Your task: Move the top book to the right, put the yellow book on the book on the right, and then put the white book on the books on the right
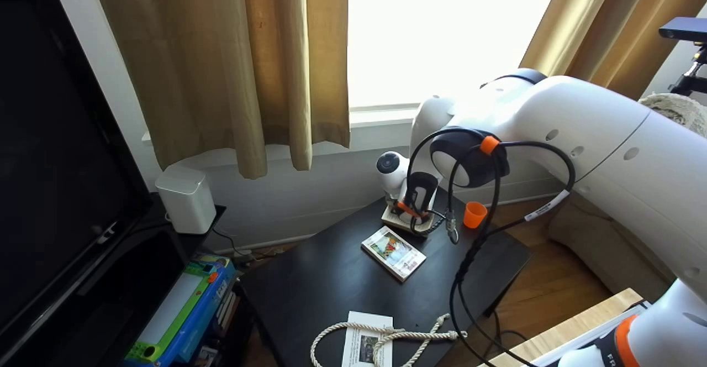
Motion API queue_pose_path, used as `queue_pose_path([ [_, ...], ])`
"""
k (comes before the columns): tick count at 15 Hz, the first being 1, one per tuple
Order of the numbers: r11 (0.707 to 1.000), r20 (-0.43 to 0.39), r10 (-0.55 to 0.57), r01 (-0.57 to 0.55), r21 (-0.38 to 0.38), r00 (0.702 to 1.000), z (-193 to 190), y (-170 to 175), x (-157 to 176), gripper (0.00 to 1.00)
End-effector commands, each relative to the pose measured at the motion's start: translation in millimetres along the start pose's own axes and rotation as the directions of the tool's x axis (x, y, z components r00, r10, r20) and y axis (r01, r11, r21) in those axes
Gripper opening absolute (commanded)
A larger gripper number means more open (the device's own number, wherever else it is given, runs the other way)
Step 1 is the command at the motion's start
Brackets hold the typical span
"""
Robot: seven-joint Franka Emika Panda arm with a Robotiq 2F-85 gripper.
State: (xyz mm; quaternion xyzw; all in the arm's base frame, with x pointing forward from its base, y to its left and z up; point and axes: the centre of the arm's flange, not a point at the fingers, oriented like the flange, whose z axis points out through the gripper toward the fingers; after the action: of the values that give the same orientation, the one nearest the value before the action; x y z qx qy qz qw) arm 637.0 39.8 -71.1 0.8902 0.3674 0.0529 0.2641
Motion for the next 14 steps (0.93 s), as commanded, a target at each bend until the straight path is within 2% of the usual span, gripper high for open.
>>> queue_pose_path([
  [1,0.999,-0.019,-0.038,0.038,-0.014,0.999,28,-3,10,0.04],
  [6,0.998,-0.006,-0.068,0.068,-0.002,0.998,44,-13,12,0.04],
  [7,0.998,-0.007,-0.07,0.07,0.009,0.998,46,-15,11,0.14],
  [8,0.997,-0.006,-0.07,0.07,0.015,0.998,46,-16,11,0.41],
  [10,0.996,-0.006,-0.076,0.076,0.045,0.997,47,-18,11,0.47],
  [14,0.992,-0.002,-0.088,0.088,0.085,0.996,47,-23,12,0.78],
])
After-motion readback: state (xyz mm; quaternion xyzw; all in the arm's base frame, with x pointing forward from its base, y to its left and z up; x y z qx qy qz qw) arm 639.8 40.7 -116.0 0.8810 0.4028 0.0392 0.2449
